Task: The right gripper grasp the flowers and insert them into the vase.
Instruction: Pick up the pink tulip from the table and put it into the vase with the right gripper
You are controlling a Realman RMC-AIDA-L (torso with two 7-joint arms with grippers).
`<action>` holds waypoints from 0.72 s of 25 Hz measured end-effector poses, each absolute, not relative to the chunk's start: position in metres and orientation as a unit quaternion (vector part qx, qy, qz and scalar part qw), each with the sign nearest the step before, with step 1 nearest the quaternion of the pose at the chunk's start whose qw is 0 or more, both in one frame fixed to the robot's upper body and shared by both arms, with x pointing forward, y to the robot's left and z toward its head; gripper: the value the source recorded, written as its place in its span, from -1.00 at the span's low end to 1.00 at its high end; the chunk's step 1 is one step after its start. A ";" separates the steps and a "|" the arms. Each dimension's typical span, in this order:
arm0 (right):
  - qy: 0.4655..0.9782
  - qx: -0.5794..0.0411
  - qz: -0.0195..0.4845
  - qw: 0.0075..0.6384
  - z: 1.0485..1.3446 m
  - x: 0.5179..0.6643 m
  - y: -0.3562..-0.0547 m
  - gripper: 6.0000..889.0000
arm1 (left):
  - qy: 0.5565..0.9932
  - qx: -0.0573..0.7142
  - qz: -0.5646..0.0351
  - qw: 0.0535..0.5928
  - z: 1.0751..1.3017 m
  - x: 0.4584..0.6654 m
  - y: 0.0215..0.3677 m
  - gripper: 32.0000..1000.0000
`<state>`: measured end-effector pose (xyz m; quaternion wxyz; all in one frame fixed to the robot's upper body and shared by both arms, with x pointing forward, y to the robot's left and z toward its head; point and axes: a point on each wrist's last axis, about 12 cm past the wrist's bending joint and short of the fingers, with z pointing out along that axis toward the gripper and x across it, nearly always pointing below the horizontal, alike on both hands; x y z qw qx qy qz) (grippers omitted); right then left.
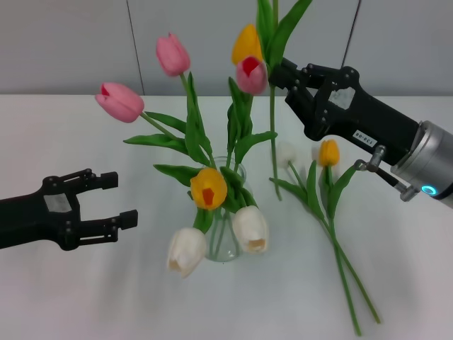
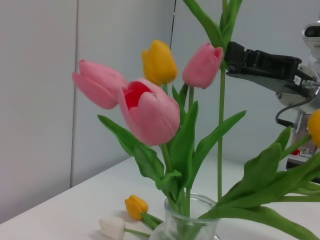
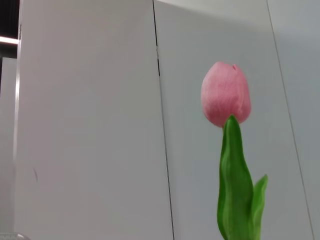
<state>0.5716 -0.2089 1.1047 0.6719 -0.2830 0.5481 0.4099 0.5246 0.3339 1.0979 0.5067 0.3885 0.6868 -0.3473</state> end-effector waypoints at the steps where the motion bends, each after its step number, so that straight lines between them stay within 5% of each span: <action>1: 0.548 -0.283 0.410 0.672 1.105 0.571 -0.209 -0.79 | 0.687 0.389 -0.347 0.507 1.098 0.524 0.334 0.77; 8: 0.538 -0.280 0.425 0.672 1.107 0.569 -0.210 -0.77 | 0.687 0.388 -0.348 0.507 1.097 0.524 0.333 0.77; 18: 0.422 -0.259 0.489 0.718 1.151 0.565 -0.221 -0.74 | 0.690 0.381 -0.348 0.508 1.095 0.518 0.339 0.77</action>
